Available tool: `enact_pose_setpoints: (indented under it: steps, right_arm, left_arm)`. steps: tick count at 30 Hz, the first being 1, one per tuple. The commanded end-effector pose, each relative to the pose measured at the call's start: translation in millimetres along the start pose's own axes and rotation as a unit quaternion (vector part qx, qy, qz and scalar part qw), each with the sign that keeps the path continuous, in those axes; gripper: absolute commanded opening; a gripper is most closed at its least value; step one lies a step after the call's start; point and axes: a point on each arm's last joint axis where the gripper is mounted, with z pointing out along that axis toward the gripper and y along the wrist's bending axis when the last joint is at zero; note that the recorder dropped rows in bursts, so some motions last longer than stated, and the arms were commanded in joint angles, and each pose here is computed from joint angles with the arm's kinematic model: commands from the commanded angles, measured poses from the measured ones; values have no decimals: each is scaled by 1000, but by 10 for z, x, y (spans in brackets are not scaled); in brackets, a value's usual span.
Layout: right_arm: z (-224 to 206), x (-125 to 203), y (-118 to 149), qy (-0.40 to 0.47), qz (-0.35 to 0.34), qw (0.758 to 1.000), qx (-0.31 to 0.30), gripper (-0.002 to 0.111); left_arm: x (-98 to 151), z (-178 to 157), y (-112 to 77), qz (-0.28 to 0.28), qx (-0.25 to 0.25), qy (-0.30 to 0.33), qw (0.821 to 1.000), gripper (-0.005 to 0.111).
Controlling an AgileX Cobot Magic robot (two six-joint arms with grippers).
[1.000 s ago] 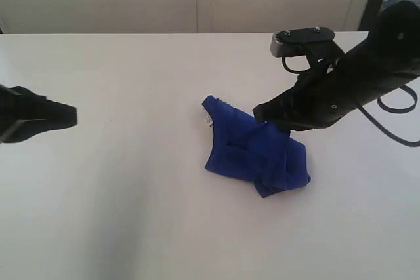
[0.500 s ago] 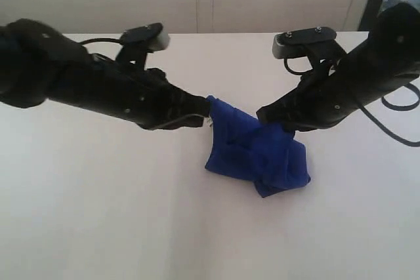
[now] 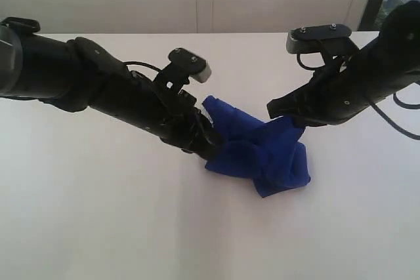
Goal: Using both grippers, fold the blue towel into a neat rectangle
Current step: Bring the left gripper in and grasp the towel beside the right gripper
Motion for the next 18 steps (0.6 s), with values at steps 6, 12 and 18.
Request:
enact_pose_setpoints:
  steps: [6, 12, 18]
  right_arm:
    - [3, -23, -28, -8, 9, 1000, 3, 0]
    - [3, -23, -28, -8, 9, 1000, 3, 0]
    - [3, -29, -29, -12, 9, 1000, 3, 0]
  left_arm:
    - [-27, 40, -137, 238, 21, -5, 971, 42]
    - [46, 284, -135, 313, -20, 16, 949, 42]
    - [-42, 447, -37, 311, -34, 14, 950, 42]
